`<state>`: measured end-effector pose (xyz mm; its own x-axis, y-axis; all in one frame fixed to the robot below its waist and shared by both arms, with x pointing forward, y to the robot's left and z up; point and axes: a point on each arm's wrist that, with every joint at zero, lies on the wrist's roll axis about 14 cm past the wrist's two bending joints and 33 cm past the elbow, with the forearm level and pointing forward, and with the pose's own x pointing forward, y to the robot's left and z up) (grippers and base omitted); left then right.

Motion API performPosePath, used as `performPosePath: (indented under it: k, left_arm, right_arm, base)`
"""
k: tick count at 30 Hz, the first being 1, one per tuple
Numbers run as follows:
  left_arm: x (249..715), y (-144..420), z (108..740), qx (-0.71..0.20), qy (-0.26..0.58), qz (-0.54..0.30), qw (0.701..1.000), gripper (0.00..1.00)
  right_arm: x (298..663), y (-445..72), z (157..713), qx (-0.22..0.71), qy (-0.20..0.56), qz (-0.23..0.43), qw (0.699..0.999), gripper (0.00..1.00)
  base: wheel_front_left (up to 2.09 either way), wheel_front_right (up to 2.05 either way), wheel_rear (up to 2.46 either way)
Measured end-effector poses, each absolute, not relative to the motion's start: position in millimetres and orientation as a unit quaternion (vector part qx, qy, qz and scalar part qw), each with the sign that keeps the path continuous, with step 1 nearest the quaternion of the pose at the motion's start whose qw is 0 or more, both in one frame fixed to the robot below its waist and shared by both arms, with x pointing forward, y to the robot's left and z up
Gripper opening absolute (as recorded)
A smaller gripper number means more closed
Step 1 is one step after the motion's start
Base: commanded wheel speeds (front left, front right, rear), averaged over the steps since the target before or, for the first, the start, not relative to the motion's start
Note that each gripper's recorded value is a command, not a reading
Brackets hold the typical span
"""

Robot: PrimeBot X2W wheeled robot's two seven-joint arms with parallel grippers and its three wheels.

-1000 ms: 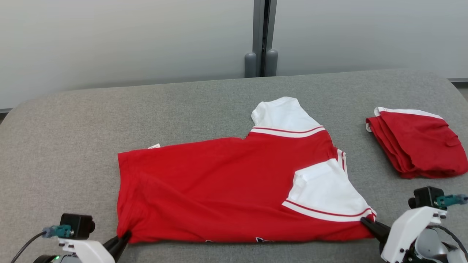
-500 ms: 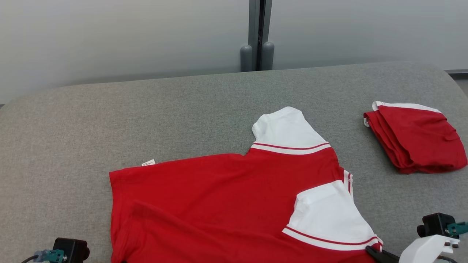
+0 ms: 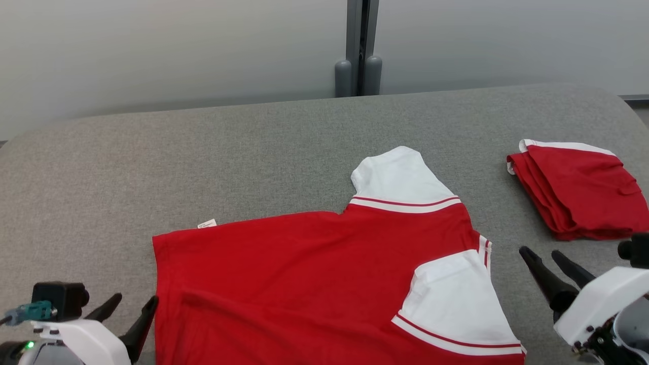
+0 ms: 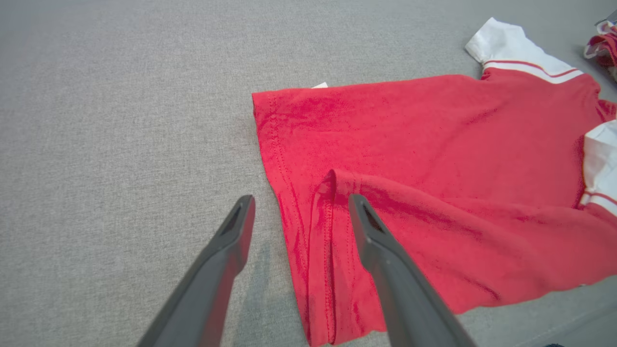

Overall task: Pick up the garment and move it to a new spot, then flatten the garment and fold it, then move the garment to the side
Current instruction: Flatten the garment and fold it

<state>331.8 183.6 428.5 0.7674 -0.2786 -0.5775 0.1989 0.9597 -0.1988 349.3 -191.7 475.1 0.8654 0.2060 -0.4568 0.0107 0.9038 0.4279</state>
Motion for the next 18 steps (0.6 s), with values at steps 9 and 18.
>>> performPosePath:
  k: [9,18]
  left_arm:
    - [395,192,436,-0.054,0.279,-0.11,0.952,1.0]
    - [445,198,401,-0.055,0.306,-0.105,0.945,1.0]
  right_arm:
    - [425,-174,499,0.19,0.188,0.078,0.96,1.0]
    - [516,-150,485,0.156,0.194,0.1,0.963,1.0]
  base:
    - [0.0,0.0,0.0]
    - [0.0,0.0,0.0]
